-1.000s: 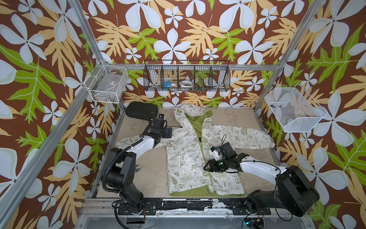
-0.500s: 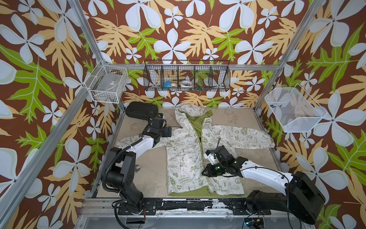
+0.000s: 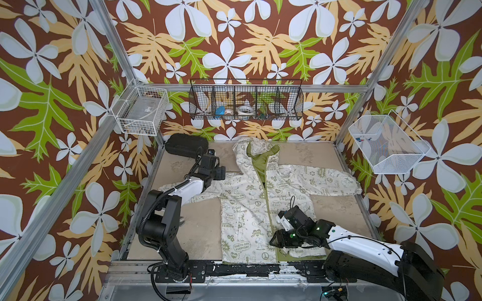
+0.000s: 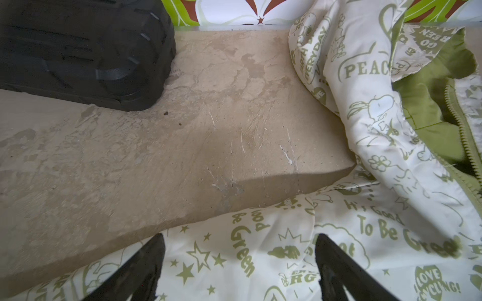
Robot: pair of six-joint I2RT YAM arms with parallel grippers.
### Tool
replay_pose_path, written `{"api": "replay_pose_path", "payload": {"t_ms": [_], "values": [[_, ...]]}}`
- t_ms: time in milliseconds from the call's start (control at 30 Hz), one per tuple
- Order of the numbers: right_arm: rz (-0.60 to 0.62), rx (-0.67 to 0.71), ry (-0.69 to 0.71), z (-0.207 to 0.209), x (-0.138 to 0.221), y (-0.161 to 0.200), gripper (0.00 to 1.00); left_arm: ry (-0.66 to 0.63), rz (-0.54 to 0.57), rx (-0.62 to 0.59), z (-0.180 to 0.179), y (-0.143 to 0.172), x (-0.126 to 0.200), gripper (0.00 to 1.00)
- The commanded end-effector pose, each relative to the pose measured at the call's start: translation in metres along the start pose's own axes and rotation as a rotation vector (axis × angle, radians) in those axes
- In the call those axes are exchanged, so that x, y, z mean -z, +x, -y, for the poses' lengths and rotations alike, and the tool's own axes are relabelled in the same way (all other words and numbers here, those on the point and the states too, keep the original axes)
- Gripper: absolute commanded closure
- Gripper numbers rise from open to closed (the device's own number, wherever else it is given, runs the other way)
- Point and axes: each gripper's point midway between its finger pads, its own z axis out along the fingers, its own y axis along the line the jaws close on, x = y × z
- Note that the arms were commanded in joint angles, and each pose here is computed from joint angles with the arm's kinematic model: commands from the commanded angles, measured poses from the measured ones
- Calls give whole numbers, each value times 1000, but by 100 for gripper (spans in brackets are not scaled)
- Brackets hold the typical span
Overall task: Unzip the jacket
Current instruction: Smooth out the jacket at the center of the board.
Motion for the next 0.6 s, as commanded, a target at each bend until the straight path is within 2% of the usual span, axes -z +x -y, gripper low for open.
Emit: {"api": "replay_pose_path", "payload": {"t_ms": [0, 67, 200, 333, 400, 467, 533, 567], "values": [[132, 33, 193, 21, 29, -32, 41, -46, 114, -9, -10, -26, 17, 7], [236, 32, 226, 25, 50, -62, 41, -64, 169, -20, -15, -36, 29, 6], [521, 52, 229, 41, 103, -140, 42, -141, 299, -10, -31, -56, 57, 3], [870, 157, 427, 64, 179, -201, 42, -206, 522, 112, -60, -77, 107, 0], [1042, 219, 531, 72, 208, -216, 39, -206, 624, 216, -79, -80, 131, 0], [1184, 295, 578, 79, 224, -220, 35, -211, 701, 319, -103, -77, 149, 0], [1325, 252, 650, 102, 241, -215, 21, -236, 742, 411, -130, -67, 159, 0], [1367, 209, 669, 115, 246, -212, 20, -248, 743, 436, -139, -62, 160, 0]]}}
